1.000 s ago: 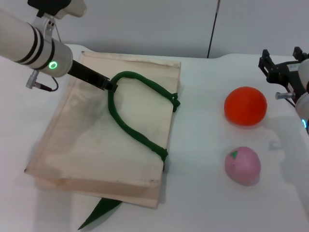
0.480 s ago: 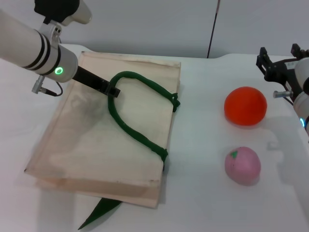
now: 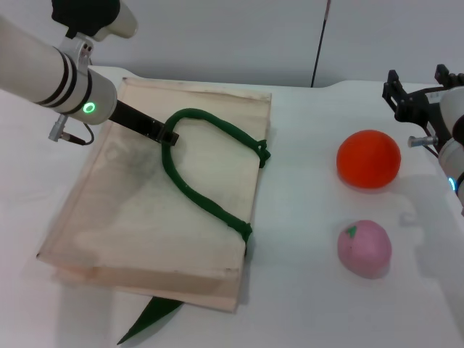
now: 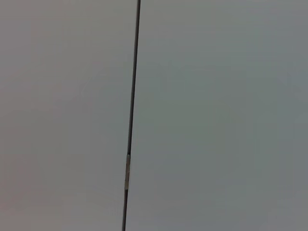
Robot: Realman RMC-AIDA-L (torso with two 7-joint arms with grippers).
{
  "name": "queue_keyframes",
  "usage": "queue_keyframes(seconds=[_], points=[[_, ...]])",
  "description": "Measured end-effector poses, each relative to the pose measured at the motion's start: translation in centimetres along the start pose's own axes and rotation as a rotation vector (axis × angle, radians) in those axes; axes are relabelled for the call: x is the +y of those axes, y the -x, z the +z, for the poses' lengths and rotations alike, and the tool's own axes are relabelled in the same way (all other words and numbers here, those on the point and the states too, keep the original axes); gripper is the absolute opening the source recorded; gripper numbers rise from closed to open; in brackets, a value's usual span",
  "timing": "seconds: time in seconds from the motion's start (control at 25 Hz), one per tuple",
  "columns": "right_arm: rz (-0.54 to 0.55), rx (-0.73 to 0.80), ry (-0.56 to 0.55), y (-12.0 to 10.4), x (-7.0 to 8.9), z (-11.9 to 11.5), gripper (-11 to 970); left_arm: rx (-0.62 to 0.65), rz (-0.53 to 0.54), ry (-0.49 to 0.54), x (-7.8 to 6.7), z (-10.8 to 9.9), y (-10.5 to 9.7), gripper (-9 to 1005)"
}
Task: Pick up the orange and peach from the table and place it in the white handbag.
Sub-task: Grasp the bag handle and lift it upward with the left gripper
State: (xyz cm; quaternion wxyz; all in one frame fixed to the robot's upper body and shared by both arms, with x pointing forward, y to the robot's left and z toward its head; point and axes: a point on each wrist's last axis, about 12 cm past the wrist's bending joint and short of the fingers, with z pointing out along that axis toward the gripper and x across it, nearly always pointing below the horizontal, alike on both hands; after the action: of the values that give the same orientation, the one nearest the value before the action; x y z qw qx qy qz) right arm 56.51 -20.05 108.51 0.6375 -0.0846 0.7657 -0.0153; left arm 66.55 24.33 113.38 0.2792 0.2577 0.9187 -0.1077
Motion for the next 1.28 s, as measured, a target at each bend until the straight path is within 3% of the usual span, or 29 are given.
queue_keyframes(seconds=[1.28], points=[[0.004,0.001,-0.002,0.0,0.0,0.0,753,-0.038,0.004,0.027,-0.7,1.2,1.1,447]])
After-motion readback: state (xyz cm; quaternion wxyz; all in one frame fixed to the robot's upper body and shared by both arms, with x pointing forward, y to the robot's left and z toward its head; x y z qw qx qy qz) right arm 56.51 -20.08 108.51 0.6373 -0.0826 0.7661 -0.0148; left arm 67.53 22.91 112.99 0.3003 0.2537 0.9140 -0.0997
